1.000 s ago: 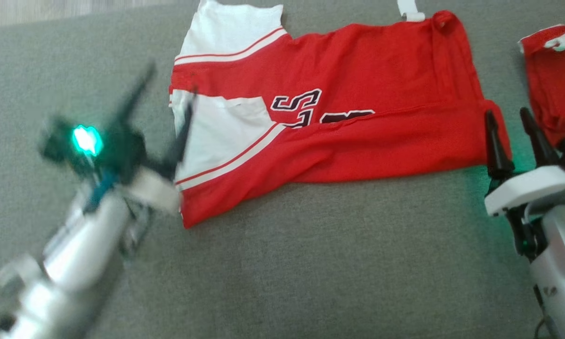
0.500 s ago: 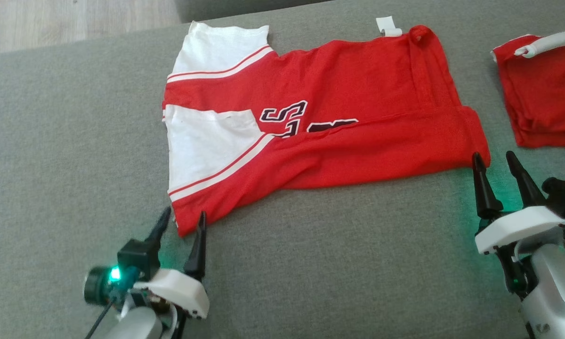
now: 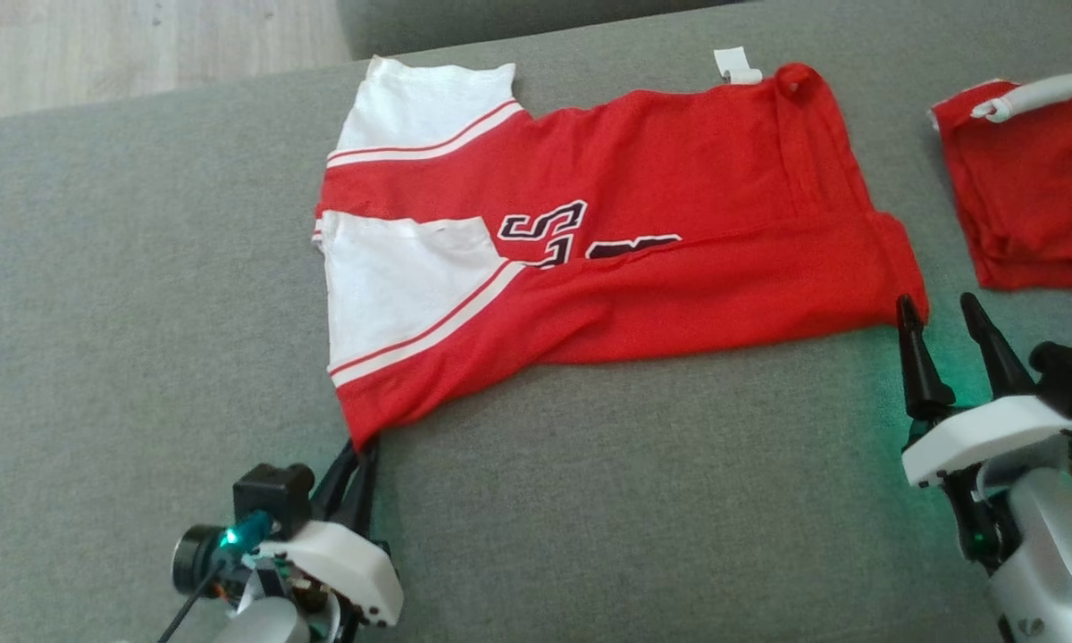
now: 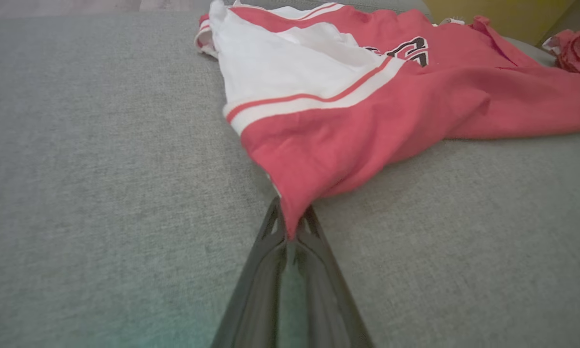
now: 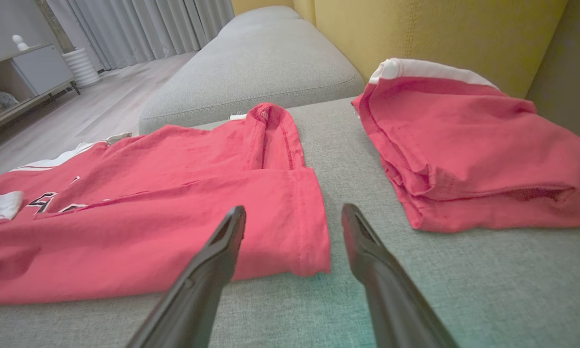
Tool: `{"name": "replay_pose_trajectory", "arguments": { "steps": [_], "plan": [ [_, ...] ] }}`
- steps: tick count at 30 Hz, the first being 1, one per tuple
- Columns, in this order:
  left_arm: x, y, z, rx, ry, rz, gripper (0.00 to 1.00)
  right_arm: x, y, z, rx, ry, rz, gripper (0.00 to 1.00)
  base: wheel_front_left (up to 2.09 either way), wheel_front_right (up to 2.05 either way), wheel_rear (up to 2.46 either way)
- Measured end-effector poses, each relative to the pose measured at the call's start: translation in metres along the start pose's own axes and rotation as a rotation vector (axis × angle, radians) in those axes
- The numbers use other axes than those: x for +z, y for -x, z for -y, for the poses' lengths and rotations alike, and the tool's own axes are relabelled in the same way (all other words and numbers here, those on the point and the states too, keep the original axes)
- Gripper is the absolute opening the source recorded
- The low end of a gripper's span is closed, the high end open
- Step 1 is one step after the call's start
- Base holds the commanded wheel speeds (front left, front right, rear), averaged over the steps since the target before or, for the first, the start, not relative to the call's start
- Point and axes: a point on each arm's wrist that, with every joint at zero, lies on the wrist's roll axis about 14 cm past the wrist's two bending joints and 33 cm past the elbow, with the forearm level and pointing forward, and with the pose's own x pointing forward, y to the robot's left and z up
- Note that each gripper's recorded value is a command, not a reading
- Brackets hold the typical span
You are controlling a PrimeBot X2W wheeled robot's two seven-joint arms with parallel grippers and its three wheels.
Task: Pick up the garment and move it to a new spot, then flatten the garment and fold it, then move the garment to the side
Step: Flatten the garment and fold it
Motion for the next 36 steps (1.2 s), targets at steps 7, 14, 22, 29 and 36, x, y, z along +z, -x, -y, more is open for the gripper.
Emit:
{"name": "replay_pose_trajectory", "arguments": {
  "steps": [7,14,22,29,36],
  "plan": [
    [0.014,0.009,-0.007,-0.003,-0.021,0.044,0.00,-0.017,0.004,-0.002,0.002,-0.025,-0.053,1.00,0.00,0.00,0.00],
    [0.034,0.019,-0.036,0.055,-0.068,0.093,0.00,-0.035,0.005,0.008,-0.019,-0.044,-0.123,1.00,0.00,0.00,0.00],
    [0.036,0.017,-0.038,0.053,-0.079,0.089,0.00,-0.016,-0.017,-0.005,0.028,-0.079,-0.086,1.00,0.00,0.00,0.00],
    [0.035,0.018,-0.039,0.060,-0.075,0.086,0.00,-0.045,-0.014,-0.003,0.016,-0.091,-0.203,0.97,0.00,0.00,0.00],
    [0.036,0.021,-0.038,0.059,-0.077,0.092,0.00,-0.048,-0.015,-0.007,0.024,-0.103,-0.233,0.00,0.00,0.00,0.00]
  ]
}}
